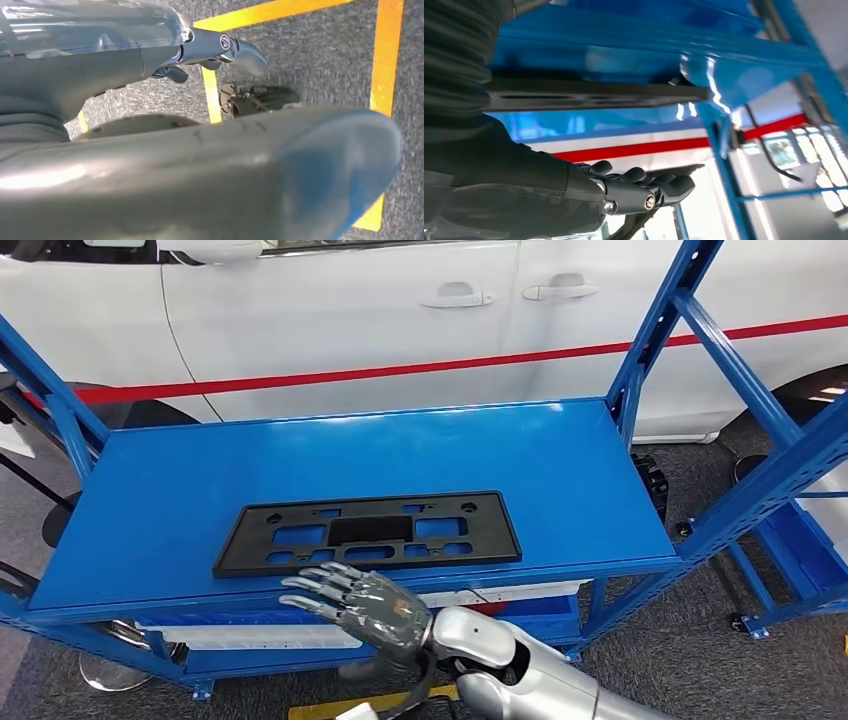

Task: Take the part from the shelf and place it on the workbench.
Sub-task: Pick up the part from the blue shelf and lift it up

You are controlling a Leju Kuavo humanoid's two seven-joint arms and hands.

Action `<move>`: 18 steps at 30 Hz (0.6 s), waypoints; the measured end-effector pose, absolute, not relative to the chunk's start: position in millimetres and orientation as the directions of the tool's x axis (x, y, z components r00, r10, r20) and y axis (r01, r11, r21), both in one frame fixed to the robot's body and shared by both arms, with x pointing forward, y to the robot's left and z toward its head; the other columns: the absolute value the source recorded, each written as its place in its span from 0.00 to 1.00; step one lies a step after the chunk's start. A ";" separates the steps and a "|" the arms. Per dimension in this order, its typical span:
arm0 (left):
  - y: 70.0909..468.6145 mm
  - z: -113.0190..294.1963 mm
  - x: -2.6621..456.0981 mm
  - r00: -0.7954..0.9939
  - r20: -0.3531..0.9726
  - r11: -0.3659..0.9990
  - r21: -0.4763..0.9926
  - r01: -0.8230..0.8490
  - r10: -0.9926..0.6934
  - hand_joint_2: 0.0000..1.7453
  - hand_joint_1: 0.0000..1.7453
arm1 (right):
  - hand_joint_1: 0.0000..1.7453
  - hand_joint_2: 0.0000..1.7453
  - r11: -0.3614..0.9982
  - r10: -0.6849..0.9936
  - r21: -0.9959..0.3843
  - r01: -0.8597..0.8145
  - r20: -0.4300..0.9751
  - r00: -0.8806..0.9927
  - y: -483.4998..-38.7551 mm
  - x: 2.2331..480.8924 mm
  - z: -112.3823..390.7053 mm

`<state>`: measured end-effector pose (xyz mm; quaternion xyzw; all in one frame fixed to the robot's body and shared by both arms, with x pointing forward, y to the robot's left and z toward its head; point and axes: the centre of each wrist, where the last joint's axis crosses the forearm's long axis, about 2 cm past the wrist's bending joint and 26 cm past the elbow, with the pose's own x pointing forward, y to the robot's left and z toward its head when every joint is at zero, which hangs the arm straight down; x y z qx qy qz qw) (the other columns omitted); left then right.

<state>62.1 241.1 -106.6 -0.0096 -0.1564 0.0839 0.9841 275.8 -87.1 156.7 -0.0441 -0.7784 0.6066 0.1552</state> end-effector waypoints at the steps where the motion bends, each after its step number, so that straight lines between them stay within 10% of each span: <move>1: 240.1 -106.4 62.7 0.938 0.304 0.986 -0.046 -0.158 0.165 0.00 0.00 | 0.00 1.00 0.271 0.245 -0.954 -0.129 0.198 -0.949 -75.9 274.5 159.3; 18: 233.9 -105.8 62.5 0.946 0.288 0.989 -0.042 -0.143 0.149 0.00 0.00 | 0.00 1.00 0.311 0.192 -0.921 -0.236 0.304 -0.933 29.0 269.6 192.7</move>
